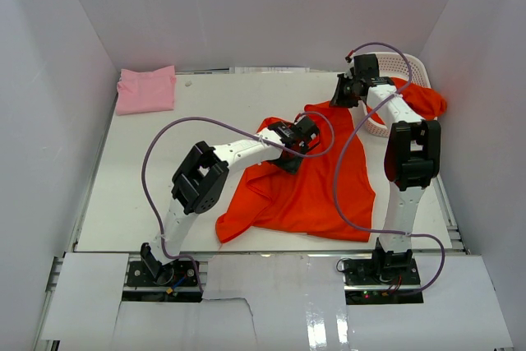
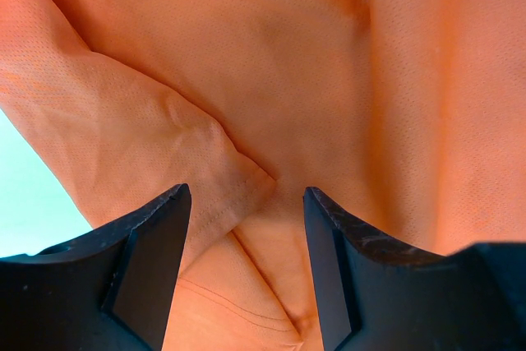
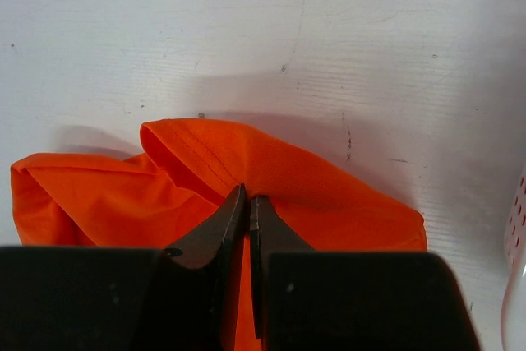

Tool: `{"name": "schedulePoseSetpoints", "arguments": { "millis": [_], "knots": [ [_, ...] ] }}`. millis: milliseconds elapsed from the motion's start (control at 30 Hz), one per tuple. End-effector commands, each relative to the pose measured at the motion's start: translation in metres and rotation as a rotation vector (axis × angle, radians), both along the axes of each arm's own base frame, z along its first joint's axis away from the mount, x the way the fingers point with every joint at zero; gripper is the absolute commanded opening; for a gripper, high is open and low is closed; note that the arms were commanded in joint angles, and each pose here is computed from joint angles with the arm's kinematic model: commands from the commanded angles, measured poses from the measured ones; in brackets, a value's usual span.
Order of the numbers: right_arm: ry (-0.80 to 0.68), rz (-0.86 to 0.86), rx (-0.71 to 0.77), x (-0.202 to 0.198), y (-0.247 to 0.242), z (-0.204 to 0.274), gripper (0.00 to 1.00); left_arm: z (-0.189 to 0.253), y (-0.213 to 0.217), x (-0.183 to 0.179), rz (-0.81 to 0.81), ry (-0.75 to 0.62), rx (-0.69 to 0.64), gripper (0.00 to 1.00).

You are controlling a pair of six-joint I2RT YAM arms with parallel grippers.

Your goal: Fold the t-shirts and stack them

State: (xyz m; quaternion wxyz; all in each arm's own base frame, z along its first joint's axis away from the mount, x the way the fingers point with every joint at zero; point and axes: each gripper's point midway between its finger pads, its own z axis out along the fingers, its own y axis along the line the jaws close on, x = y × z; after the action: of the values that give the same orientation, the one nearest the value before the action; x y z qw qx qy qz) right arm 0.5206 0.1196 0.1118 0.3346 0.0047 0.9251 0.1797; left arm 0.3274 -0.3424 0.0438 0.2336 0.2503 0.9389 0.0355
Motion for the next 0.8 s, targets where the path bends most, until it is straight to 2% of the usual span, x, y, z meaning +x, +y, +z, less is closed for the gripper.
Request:
{"name": "schedulePoseSetpoints", "arguments": {
  "millis": [0,67,100,133,200,500,567,600,633,767],
  "knots": [
    [-0.053,0.0,0.008,0.005,-0.002,0.017,0.08,0.005,-0.003,0.005,0.003,-0.028,-0.005,0.67],
    [-0.051,0.001,0.007,0.004,-0.002,0.015,0.08,0.0,-0.003,0.005,0.001,-0.015,-0.003,0.65],
    [-0.049,0.0,0.008,0.004,-0.003,0.015,0.08,-0.001,-0.003,0.005,0.001,-0.011,-0.006,0.62],
    [-0.048,0.0,0.006,0.004,-0.003,0.014,0.08,-0.002,-0.002,0.006,0.004,-0.008,-0.007,0.54],
    [-0.045,-0.001,0.004,0.003,-0.004,0.013,0.08,-0.001,-0.003,0.005,0.001,0.0,-0.017,0.49],
    [-0.048,-0.003,0.009,0.003,-0.006,0.014,0.08,-0.005,0.001,0.001,0.003,0.025,-0.019,0.43],
    [-0.046,-0.003,0.009,0.003,-0.006,0.014,0.08,-0.006,0.003,0.0,0.007,0.028,-0.015,0.36],
    [-0.046,-0.003,0.009,0.003,-0.006,0.014,0.08,-0.007,0.003,0.0,0.007,0.029,-0.016,0.27],
    [-0.048,-0.003,0.009,0.003,-0.006,0.014,0.08,-0.006,0.003,0.0,0.005,0.03,-0.017,0.26],
    [-0.042,-0.002,0.009,0.002,-0.006,0.012,0.08,0.006,0.001,0.004,0.012,0.004,-0.032,0.05]
  ]
}}
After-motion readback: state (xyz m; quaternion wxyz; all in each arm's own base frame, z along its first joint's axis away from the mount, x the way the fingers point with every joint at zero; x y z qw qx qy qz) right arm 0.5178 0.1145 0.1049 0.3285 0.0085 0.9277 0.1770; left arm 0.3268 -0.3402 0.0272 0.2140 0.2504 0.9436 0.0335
